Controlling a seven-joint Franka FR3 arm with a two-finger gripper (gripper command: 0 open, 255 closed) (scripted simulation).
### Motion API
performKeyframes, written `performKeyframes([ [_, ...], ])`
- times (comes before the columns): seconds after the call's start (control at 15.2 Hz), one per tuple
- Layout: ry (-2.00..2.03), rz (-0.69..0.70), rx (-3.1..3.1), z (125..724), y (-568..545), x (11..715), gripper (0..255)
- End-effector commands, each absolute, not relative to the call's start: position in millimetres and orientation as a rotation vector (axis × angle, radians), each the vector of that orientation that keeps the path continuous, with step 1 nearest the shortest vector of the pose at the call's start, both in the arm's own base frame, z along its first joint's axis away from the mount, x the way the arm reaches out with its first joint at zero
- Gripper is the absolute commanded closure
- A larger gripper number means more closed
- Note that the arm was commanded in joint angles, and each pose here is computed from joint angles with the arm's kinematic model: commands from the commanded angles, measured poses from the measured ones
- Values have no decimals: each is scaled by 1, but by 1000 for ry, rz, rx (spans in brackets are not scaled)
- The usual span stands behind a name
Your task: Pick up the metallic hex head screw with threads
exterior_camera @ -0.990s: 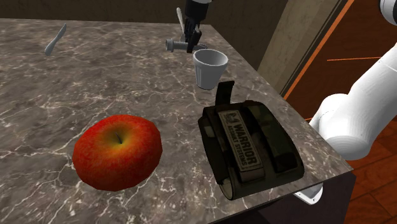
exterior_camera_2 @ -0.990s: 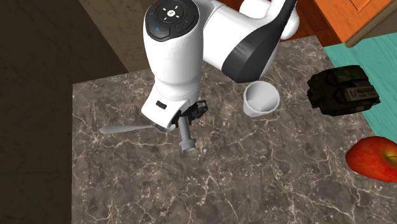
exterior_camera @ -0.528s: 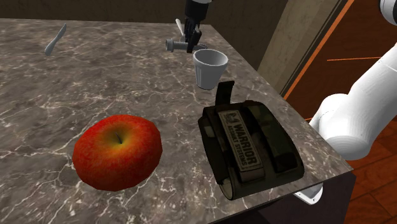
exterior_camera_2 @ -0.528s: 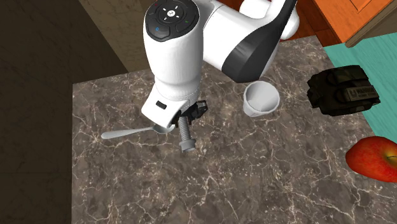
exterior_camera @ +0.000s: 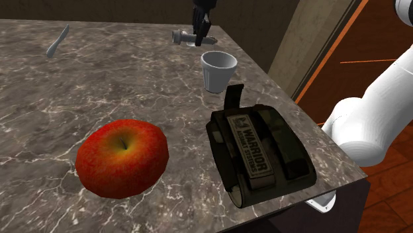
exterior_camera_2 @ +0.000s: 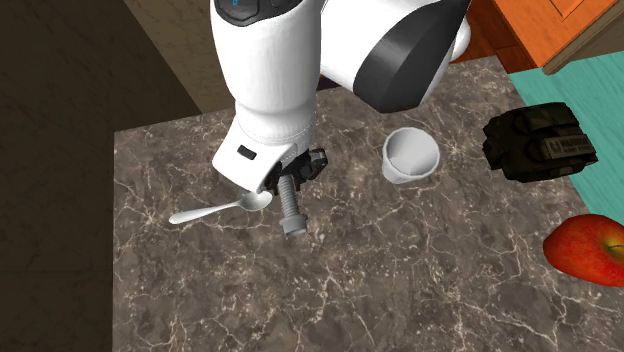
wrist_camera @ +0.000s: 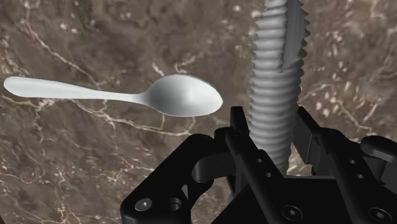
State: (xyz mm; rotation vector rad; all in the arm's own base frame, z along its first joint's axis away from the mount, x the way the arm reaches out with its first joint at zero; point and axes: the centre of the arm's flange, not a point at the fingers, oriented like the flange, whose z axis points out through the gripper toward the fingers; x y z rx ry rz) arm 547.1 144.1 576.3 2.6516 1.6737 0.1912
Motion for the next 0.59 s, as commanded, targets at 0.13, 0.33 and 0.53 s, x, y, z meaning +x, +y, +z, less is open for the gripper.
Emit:
performKeyframes([
  [0.13,1674,191,2652,598,144,548,255],
  [0.33,1674,191,2652,614,144,548,255],
  [0.53,1674,191,2652,620,144,548,255],
])
